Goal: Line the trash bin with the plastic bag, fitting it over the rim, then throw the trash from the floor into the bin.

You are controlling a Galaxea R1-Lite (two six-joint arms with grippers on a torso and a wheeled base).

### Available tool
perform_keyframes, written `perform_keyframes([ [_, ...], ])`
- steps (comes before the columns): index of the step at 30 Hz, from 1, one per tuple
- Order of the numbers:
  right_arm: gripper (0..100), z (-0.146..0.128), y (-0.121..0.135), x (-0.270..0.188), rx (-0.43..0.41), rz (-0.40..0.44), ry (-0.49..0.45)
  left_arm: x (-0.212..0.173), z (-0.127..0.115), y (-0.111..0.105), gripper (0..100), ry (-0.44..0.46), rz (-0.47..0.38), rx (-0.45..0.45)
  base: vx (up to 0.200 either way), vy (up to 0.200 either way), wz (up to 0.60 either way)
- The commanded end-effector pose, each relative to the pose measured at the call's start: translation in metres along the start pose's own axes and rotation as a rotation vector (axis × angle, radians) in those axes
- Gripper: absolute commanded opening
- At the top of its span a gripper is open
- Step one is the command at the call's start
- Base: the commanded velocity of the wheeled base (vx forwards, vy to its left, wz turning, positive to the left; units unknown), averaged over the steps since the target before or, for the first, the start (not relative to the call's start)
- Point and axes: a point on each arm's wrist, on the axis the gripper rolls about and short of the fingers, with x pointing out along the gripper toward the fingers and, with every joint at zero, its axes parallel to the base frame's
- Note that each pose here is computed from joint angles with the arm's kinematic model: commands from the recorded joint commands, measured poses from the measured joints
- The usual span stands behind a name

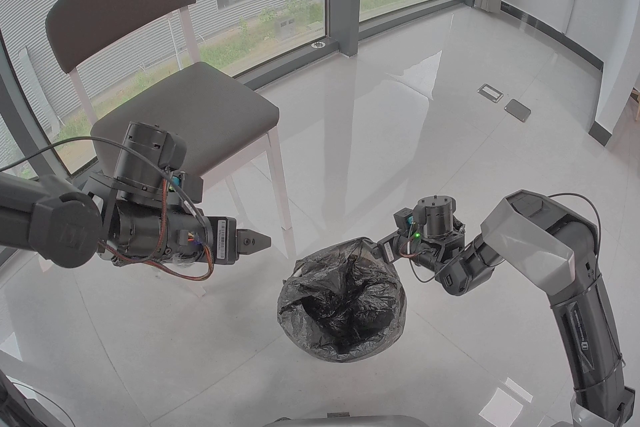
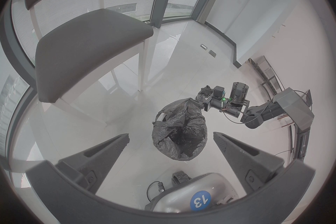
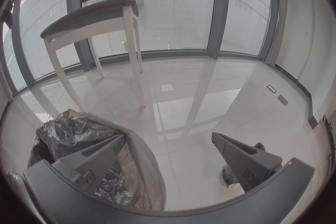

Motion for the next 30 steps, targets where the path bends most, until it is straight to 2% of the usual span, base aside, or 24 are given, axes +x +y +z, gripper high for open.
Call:
perform_keyframes([
  [1,100,-0.016,0.016,0.003,-0.009,0.035,0.034,-0.012,-0.005,0.005,100,-0.013,0.009,-0.010,0.000,0.000,0.00],
  [5,100,-0.008,0.021,0.001,0.005,0.041,0.015,-0.018,-0.009,0.007,100,-0.017,0.013,-0.014,0.000,0.000,0.00],
  [9,100,0.030,0.016,-0.014,0.031,0.021,-0.062,-0.027,-0.011,0.013,100,-0.037,0.023,-0.025,0.000,0.000,0.00],
  [12,100,0.052,0.004,-0.034,0.031,-0.001,-0.096,-0.031,-0.010,0.016,100,-0.047,0.030,-0.036,0.000,0.000,0.00],
  [16,100,0.065,-0.019,-0.056,0.040,-0.043,-0.107,-0.031,-0.008,0.015,100,-0.063,0.025,-0.033,0.000,0.000,0.00],
  [18,100,0.064,-0.025,-0.060,0.045,-0.054,-0.100,-0.031,-0.008,0.015,100,-0.067,0.021,-0.031,0.000,0.000,0.00],
  [19,100,0.057,-0.037,-0.067,0.053,-0.077,-0.072,-0.029,-0.008,0.015,100,-0.069,0.019,-0.031,0.000,0.000,0.00],
  [23,100,0.043,-0.058,-0.072,0.070,-0.116,-0.031,-0.028,-0.009,0.014,100,-0.065,0.014,-0.031,0.000,0.000,0.00],
  [30,100,-0.007,-0.122,-0.084,0.153,-0.252,0.093,-0.026,-0.012,0.012,100,-0.053,0.007,-0.022,0.000,0.000,0.00],
])
